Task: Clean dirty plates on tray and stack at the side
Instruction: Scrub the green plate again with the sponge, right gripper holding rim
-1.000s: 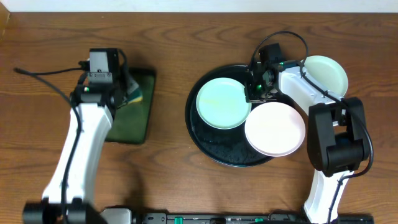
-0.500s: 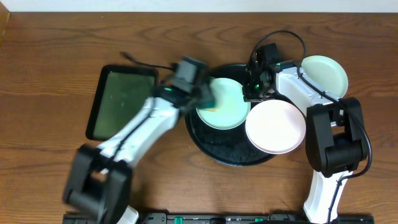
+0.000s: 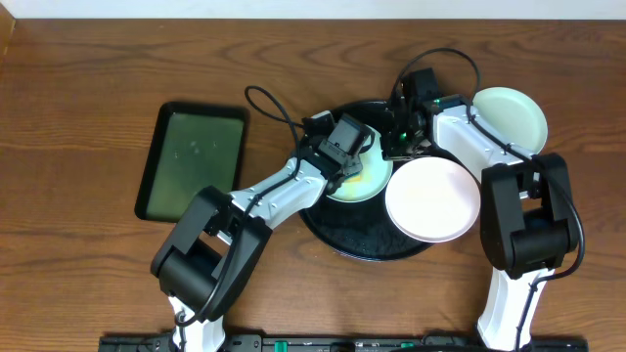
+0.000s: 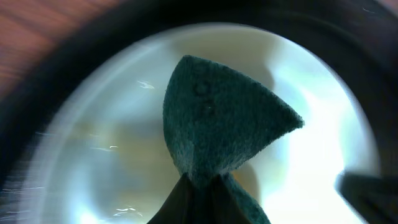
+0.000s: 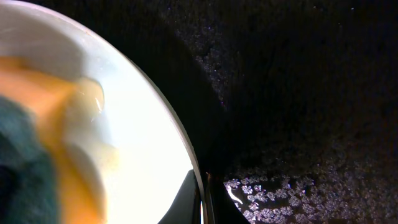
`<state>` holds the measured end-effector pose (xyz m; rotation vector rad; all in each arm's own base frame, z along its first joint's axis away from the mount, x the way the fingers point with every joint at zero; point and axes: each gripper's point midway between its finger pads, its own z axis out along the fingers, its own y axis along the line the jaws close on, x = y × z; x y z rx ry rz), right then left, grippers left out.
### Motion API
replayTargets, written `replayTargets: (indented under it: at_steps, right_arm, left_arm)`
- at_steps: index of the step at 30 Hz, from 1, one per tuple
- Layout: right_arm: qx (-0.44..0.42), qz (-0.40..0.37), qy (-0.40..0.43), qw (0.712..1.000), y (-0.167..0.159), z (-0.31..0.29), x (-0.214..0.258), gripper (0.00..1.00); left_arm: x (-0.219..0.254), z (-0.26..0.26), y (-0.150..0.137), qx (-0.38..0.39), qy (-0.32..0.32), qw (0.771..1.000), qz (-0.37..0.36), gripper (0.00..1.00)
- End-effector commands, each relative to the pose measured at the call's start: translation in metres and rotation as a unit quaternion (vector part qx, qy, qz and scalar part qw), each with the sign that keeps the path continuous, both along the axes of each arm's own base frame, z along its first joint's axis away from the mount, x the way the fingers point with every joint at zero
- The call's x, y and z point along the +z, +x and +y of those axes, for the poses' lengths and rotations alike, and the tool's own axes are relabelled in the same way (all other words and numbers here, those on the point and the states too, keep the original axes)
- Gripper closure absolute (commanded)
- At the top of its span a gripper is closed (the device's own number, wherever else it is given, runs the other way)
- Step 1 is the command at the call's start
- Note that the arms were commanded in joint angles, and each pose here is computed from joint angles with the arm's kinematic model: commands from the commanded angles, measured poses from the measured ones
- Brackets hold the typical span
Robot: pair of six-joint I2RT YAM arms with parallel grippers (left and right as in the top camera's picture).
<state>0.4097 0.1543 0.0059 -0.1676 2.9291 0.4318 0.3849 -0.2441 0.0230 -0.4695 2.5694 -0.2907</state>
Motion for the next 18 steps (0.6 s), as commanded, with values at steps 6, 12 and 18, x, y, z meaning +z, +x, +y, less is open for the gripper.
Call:
replayTargets:
  at_steps: [6, 12, 18]
  right_arm:
    - [-0.01, 0.006, -0.01, 1.0, -0.001, 0.0, -0.005, 0.99]
    - [-0.01, 0.005, -0.01, 1.0, -0.001, 0.0, -0.005, 0.99]
    - [-0.01, 0.005, -0.01, 1.0, -0.001, 0.0, -0.005, 0.99]
  left_arm:
    - [0.041, 0.076, 0.016, 0.055, 0.191, 0.976, -0.086, 0.93]
    - [0.048, 0.02, 0.012, -0.015, 0.045, 0.997, -0.064, 0.93]
    - [0.03, -0.031, -0.009, -0.05, -0.08, 0.996, 0.003, 0.92]
